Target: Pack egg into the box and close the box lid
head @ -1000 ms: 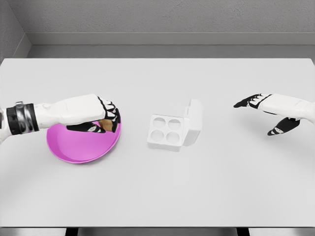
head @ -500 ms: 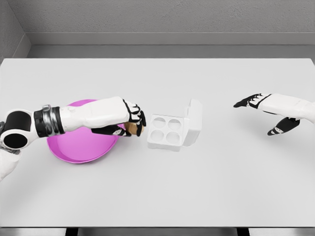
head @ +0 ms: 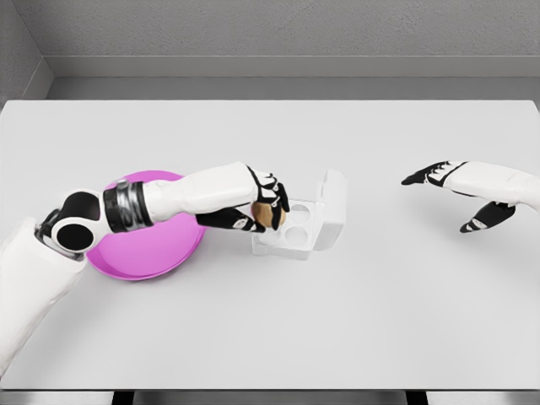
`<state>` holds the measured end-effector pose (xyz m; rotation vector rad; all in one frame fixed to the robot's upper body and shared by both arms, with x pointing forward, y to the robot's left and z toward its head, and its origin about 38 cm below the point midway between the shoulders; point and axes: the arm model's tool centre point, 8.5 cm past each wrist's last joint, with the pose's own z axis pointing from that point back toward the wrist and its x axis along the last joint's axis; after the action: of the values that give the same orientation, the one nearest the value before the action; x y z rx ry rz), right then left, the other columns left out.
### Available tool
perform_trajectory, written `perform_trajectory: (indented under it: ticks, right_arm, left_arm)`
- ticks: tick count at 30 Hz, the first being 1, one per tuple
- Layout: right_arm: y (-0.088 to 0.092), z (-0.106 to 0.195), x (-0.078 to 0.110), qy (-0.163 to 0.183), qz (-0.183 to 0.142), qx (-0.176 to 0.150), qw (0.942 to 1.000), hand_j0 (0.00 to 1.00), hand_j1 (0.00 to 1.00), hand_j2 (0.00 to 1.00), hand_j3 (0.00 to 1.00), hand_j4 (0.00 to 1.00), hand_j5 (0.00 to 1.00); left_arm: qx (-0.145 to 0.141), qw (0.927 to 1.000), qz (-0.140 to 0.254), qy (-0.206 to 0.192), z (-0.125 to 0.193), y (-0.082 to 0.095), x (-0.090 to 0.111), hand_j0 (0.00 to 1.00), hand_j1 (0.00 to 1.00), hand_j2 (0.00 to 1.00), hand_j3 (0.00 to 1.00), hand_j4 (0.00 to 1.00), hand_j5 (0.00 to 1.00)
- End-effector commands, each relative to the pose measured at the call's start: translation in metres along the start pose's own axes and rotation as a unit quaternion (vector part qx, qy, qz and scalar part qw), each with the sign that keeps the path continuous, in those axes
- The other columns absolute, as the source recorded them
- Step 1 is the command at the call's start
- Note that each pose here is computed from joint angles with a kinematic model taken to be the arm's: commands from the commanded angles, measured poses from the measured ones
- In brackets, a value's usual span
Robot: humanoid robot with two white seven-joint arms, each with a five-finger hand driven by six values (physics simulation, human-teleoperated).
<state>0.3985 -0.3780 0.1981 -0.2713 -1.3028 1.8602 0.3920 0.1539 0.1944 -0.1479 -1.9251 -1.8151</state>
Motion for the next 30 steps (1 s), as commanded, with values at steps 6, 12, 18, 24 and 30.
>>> perform_trajectory:
  ticks: [6, 12, 18, 24, 30]
  right_arm:
    - [0.001, 0.000, 0.000, -0.001, -0.003, 0.001, 1.0000, 1.00, 1.00, 1.00, 1.00, 1.00, 1.00]
    - [0.004, -0.004, 0.003, -0.015, 0.004, 0.010, 0.9998, 1.00, 1.00, 1.00, 1.00, 1.00, 1.00]
    - [0.005, -0.005, 0.006, -0.028, 0.012, 0.012, 0.9995, 1.00, 1.00, 1.00, 1.00, 1.00, 1.00]
    - [0.014, 0.004, -0.018, 0.006, -0.013, 0.015, 0.9998, 1.00, 1.00, 1.00, 1.00, 1.00, 1.00]
    - [0.015, 0.003, -0.017, 0.005, -0.014, 0.015, 0.9998, 1.00, 1.00, 1.00, 1.00, 1.00, 1.00]
  left_arm:
    - [0.043, 0.9972, 0.051, -0.031, -0.005, 0.006, 0.003, 0.33, 0.33, 0.33, 0.33, 0.33, 0.33]
    - [0.047, 0.9942, 0.081, -0.052, -0.011, 0.000, 0.007, 0.32, 0.32, 0.32, 0.32, 0.32, 0.32]
    - [0.062, 0.9911, 0.111, -0.041, -0.006, -0.002, -0.007, 0.32, 0.32, 0.32, 0.32, 0.32, 0.32]
    - [0.076, 0.9863, 0.140, -0.041, -0.010, -0.006, -0.015, 0.32, 0.32, 0.32, 0.32, 0.32, 0.32]
    - [0.083, 0.9808, 0.167, -0.058, -0.015, -0.012, -0.011, 0.32, 0.32, 0.32, 0.32, 0.32, 0.32]
